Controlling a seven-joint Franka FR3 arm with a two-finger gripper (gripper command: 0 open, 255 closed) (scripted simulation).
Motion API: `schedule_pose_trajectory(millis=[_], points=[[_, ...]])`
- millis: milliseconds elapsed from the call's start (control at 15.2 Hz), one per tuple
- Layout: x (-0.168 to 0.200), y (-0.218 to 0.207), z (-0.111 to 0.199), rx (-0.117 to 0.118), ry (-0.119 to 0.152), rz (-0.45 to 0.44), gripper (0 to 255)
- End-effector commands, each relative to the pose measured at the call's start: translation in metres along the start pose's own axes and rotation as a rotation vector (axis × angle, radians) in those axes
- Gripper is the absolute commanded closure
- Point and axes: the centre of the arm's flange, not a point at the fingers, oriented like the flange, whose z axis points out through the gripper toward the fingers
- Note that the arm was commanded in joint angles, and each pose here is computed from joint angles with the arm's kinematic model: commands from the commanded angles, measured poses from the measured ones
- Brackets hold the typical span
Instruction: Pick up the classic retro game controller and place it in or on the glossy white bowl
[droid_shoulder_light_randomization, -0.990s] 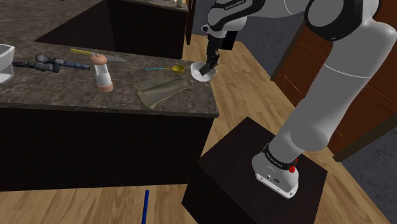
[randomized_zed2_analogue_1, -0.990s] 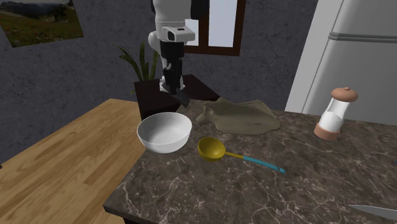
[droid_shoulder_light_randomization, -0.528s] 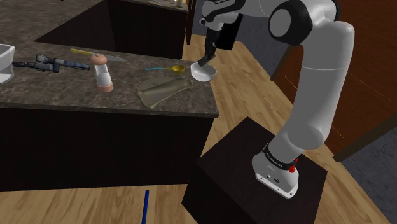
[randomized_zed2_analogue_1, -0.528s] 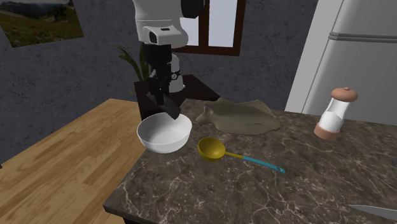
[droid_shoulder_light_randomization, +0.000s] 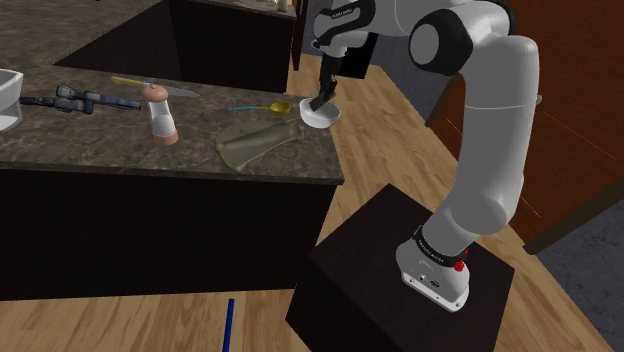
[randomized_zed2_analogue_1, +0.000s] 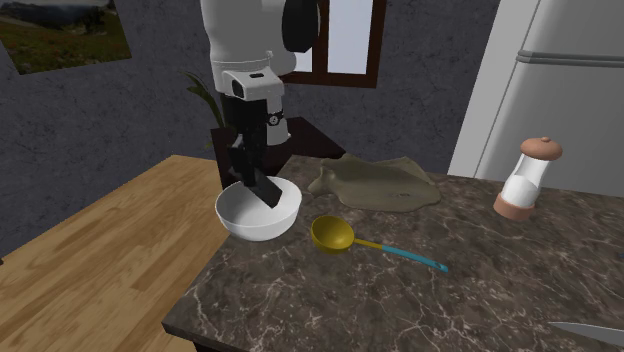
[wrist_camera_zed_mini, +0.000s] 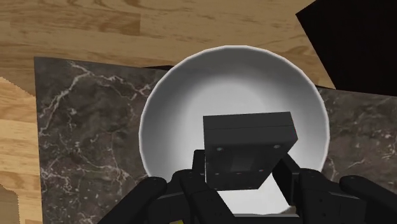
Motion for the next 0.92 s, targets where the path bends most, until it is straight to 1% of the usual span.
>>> schedule_pose_trajectory(millis=[0, 396, 858], points=[[-0.002, 0.0, 0.011, -0.001, 0.0, 0.0, 255], [-0.002, 0.0, 0.044, -0.001, 0.0, 0.0, 255], [-0.002, 0.0, 0.044, -0.001, 0.0, 0.0, 255]])
